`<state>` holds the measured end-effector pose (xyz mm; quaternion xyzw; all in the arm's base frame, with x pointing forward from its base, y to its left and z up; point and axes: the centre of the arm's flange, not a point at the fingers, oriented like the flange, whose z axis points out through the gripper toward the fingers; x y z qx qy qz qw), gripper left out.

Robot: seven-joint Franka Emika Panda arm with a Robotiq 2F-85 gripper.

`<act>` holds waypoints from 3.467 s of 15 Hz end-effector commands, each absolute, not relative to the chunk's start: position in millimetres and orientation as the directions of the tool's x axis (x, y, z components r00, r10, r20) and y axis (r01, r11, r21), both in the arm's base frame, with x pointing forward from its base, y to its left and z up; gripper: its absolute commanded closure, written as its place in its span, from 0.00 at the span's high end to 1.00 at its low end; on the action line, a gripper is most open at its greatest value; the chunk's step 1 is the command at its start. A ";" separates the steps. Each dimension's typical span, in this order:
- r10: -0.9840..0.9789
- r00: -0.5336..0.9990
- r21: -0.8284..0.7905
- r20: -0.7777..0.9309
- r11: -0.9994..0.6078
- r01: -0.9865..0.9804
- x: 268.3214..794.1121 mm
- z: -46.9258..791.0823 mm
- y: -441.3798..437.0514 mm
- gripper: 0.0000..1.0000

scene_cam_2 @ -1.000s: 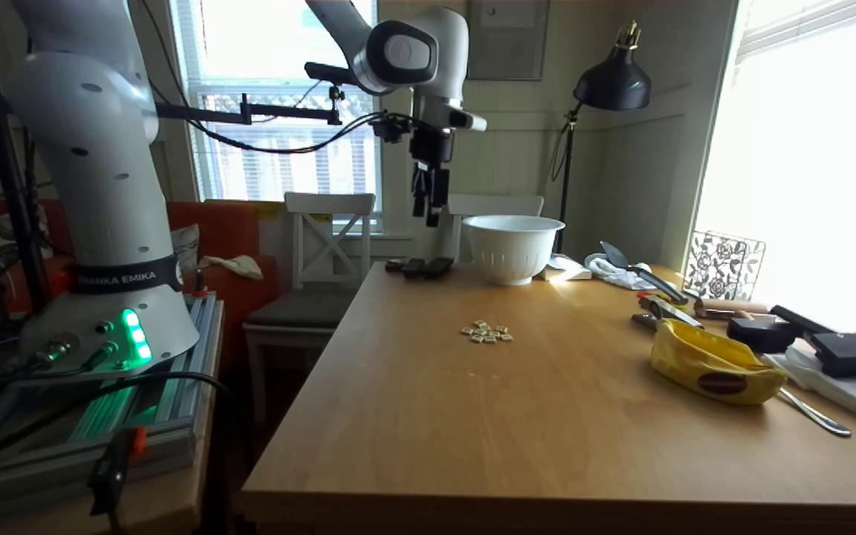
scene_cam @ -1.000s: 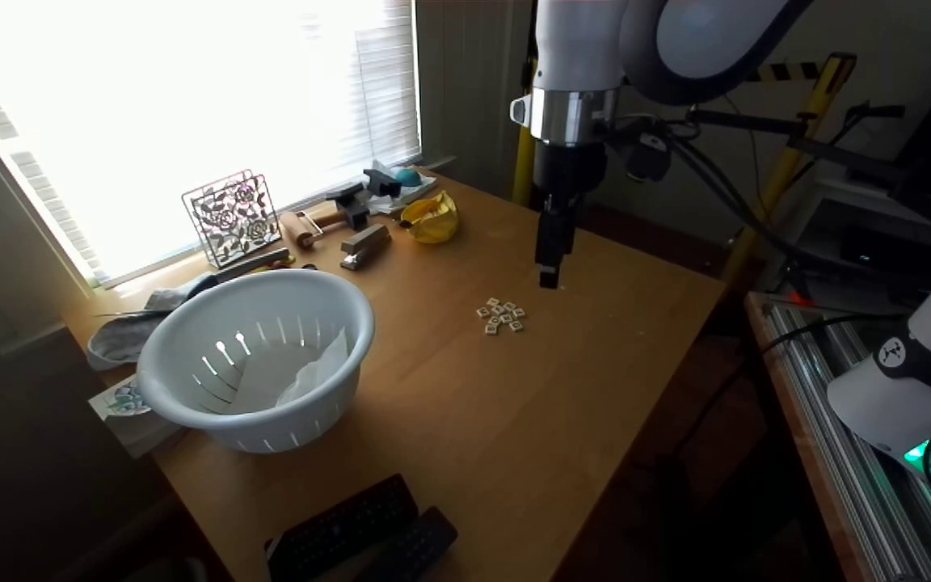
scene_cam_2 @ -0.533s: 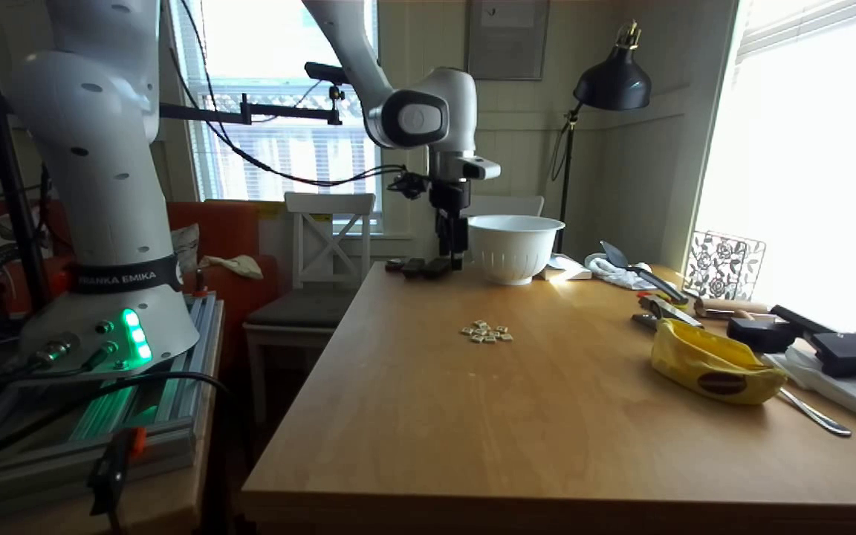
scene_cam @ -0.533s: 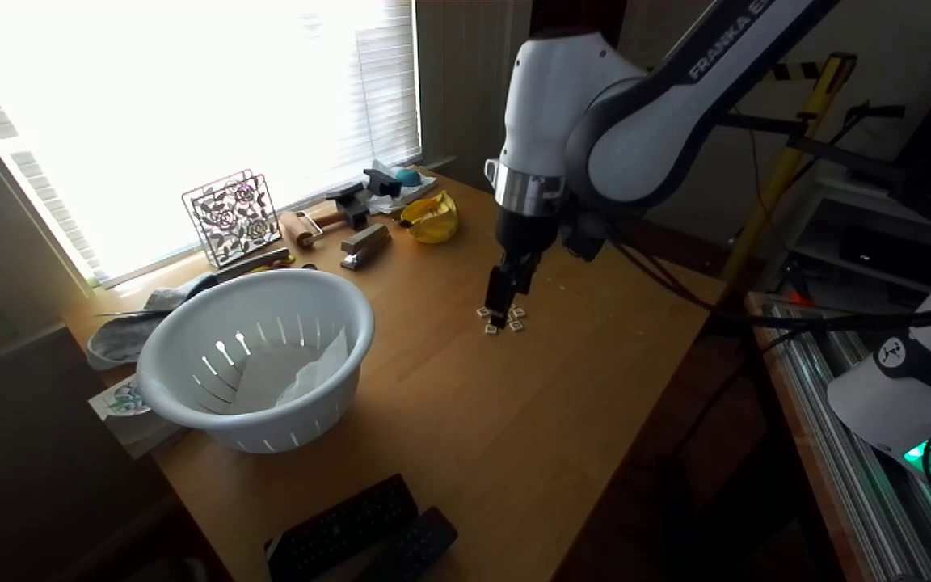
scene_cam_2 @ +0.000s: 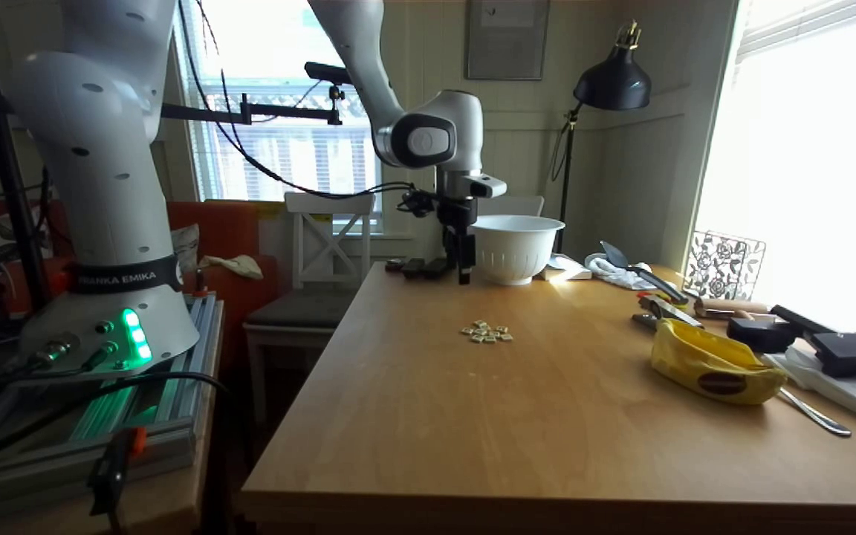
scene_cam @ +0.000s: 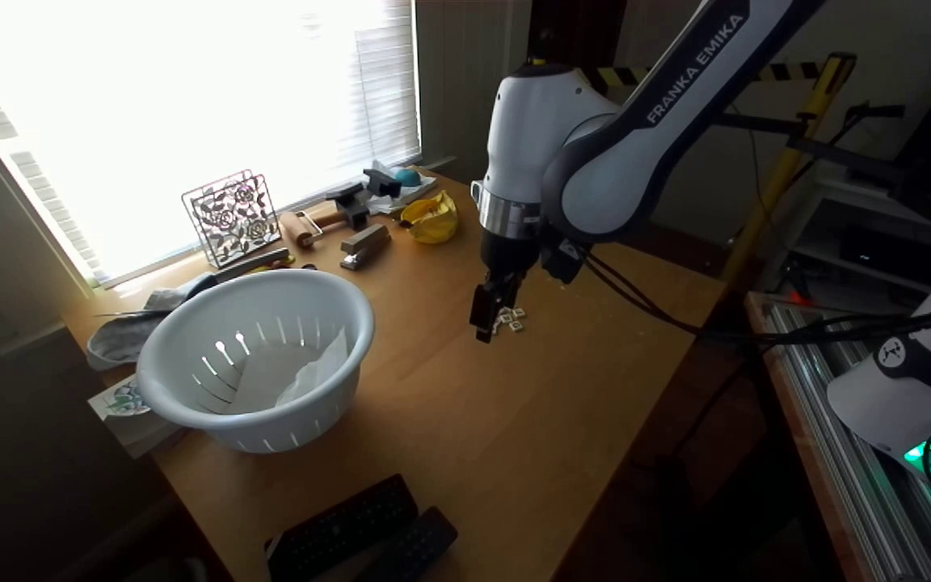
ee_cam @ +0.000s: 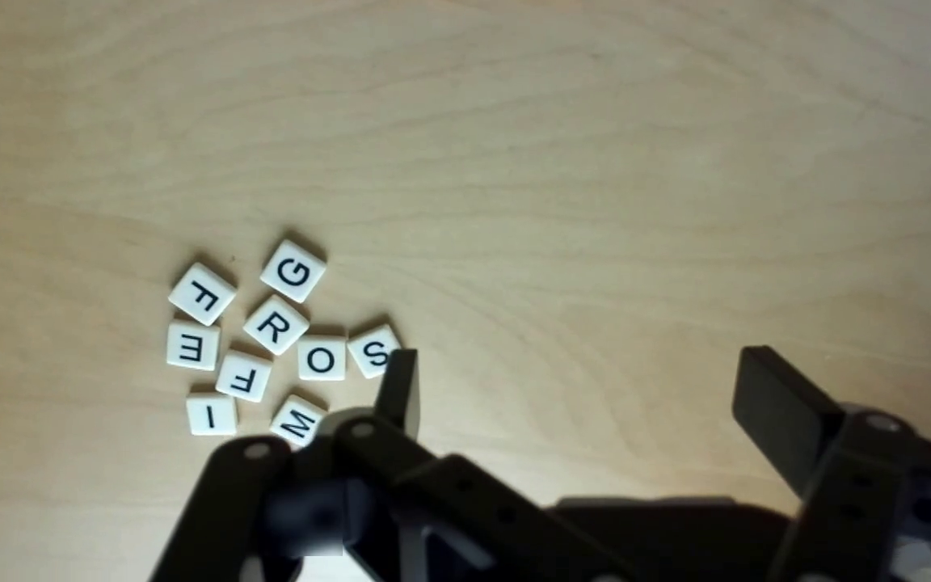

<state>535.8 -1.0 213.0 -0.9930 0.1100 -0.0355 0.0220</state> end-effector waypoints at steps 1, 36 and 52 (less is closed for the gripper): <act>-0.204 0.976 -0.030 0.081 -0.979 -0.202 537.9 210.8 -2.3 1.00; 0.044 0.997 0.040 0.070 -0.998 0.041 565.5 133.0 -52.7 0.00; -0.217 0.976 -0.078 -0.016 -0.973 -0.218 600.1 126.3 -34.3 0.00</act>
